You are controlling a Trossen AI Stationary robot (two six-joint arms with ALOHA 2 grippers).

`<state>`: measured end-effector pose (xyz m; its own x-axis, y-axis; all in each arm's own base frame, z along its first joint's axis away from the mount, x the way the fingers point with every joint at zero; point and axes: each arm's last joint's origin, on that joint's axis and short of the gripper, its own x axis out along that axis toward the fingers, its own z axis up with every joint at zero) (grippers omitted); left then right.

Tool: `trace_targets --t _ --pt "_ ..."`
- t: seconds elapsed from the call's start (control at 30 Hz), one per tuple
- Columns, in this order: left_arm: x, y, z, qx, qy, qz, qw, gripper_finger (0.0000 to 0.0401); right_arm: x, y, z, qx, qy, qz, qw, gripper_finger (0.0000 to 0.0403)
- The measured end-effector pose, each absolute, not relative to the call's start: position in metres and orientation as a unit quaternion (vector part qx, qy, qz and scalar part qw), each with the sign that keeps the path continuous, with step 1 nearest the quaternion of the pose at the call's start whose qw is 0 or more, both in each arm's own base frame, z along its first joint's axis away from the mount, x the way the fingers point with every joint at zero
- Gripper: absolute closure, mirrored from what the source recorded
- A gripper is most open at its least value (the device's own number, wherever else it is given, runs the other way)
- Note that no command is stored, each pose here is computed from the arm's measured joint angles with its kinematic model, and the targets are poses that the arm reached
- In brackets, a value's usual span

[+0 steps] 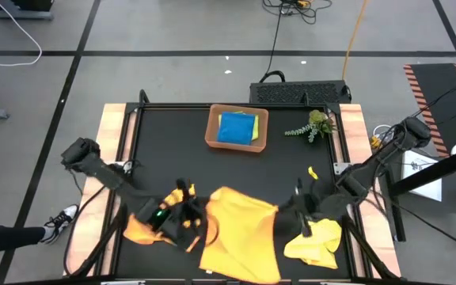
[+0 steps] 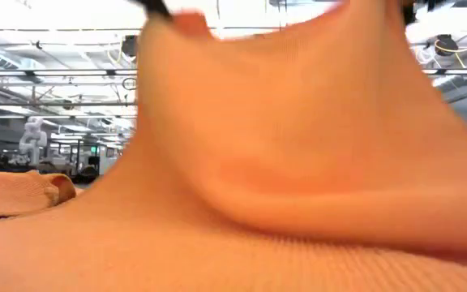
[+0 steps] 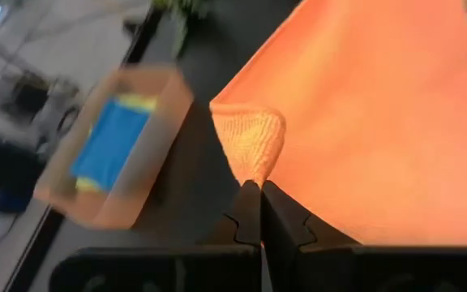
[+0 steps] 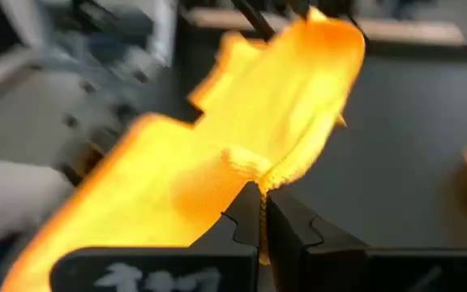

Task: Fold microfiber towels
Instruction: Fold the orange microfiber towel

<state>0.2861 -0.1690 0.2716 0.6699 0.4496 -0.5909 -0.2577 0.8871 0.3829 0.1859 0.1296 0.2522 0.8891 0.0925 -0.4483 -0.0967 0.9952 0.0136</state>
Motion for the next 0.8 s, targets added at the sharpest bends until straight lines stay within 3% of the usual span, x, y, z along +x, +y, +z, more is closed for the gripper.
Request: trace_targets --t 0.3,0.5,0.8 --pt "0.312 -0.096 0.207 0.108 0.404 0.204 0.885 0.0401 0.183 0.078 0.222 0.020 0.397 -0.123 0.910 0.0403" --pt "0.325 -0.054 0.199 0.123 0.396 0.210 0.885 0.0401 0.188 0.042 0.219 0.012 0.427 -0.201 0.882 0.0403" --pt "0.335 -0.025 0.202 0.119 0.388 0.197 0.893 0.0401 0.194 0.020 0.219 0.029 0.442 -0.195 0.875 0.0403"
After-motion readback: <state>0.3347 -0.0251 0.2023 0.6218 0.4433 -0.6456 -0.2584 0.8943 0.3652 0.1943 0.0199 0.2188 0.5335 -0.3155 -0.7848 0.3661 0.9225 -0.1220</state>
